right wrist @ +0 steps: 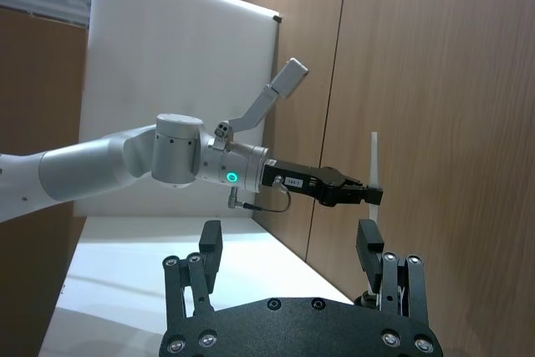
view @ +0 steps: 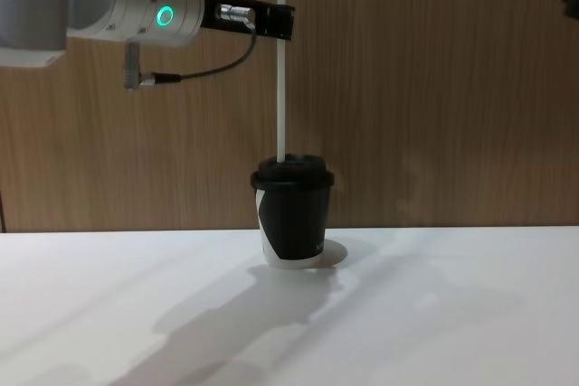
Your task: Pick up the straw with one hand, pass it to the other hand, and insert it into the cup.
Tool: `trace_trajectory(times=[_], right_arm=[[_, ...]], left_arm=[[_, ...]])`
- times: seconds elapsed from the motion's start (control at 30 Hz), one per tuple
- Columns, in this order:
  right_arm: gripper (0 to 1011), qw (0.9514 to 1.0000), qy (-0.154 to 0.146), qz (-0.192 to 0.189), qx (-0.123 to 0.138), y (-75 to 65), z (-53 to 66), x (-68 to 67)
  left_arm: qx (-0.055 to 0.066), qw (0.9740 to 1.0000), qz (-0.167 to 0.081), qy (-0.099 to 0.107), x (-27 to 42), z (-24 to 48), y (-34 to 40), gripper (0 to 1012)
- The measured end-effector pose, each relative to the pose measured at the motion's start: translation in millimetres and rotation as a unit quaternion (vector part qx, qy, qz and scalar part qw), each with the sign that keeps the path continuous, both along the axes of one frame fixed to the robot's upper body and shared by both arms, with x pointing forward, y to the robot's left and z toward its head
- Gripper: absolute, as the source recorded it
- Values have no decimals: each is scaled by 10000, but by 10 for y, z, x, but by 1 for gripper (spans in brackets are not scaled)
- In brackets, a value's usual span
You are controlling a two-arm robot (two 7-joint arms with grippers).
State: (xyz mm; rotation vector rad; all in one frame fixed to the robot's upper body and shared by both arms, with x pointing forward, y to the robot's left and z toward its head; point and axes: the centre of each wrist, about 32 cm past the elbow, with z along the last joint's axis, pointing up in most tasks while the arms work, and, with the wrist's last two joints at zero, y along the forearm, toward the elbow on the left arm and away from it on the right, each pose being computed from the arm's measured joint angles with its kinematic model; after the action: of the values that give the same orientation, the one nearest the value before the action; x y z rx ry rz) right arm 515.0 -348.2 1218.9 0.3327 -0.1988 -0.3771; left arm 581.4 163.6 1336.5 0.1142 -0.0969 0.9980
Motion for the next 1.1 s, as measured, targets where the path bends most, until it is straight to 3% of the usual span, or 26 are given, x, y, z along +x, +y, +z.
trace_trajectory(times=[1.1], right_arm=[[1001,10000,0,0,0,0,0,0]], left_arm=[[15,9999,-21,103,86,-58,-23,3]])
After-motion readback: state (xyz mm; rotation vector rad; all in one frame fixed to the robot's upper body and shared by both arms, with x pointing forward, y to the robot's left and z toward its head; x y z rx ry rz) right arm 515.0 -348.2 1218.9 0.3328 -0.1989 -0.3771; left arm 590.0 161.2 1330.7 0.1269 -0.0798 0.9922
